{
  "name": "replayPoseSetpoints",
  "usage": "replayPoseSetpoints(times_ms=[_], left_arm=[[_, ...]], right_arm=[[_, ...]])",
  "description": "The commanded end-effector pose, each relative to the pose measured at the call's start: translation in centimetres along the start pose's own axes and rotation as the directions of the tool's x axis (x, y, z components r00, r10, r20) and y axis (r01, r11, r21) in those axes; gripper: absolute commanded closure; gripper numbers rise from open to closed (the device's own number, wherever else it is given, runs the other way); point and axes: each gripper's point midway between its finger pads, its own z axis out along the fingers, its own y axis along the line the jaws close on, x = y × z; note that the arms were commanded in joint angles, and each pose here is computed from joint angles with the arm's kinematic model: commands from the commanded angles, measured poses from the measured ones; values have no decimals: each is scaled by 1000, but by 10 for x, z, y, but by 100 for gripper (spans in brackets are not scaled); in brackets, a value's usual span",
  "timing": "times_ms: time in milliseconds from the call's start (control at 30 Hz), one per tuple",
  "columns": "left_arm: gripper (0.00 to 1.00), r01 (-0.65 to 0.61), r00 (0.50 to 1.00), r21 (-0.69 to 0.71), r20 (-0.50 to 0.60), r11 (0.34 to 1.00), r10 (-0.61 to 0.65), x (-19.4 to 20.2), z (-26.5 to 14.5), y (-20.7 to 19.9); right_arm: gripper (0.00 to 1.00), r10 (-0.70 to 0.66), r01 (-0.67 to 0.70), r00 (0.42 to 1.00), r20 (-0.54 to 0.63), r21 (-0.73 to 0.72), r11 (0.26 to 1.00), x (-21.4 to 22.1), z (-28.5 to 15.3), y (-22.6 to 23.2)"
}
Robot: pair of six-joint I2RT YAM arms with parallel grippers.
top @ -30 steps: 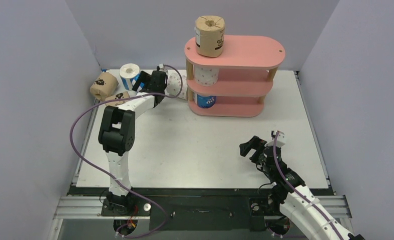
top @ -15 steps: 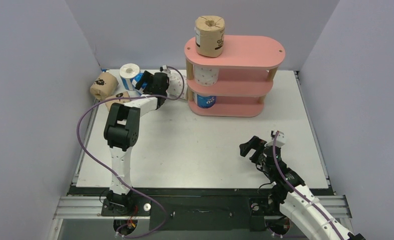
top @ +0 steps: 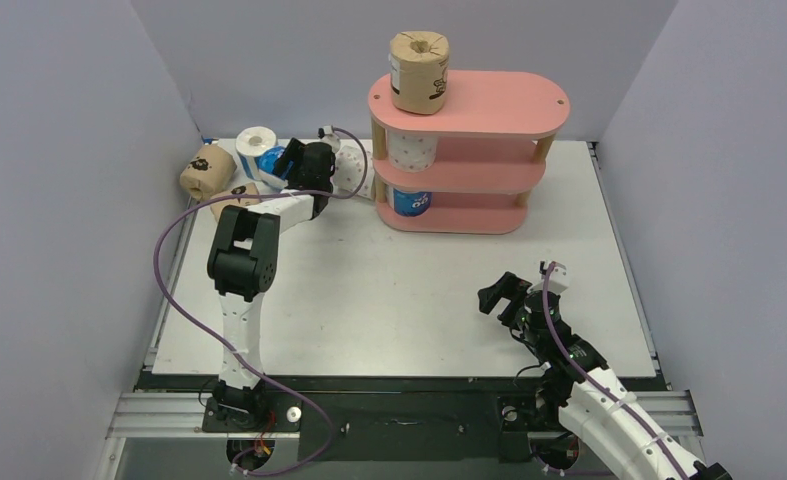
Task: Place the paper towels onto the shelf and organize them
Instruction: Pick up the paper towel from the center of the board.
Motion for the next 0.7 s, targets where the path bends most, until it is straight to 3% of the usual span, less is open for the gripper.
replayPoseSetpoints(times_ms=[0,167,333,400,667], left_arm=[[34,69,997,-43,40,997,-67,-7,7,11],[37,83,996,-31,18,996,-83,1,7,4],[60,111,994,-47,20,993,-110,2,0,11],[65,123,992,-59,31,991,-122,-1,-5,18],[71,223,971,-113,111,968,-211,-33,-48,64]], right_arm=[[9,-7,8,999,36,-22,1000,-10,1,8],[9,-10,11,999,32,-20,1000,-9,2,8],[10,-9,10,999,35,-24,1000,-10,1,8],[10,-7,8,999,38,-26,1000,-10,1,8],[10,-4,6,999,43,-43,999,-11,0,10]])
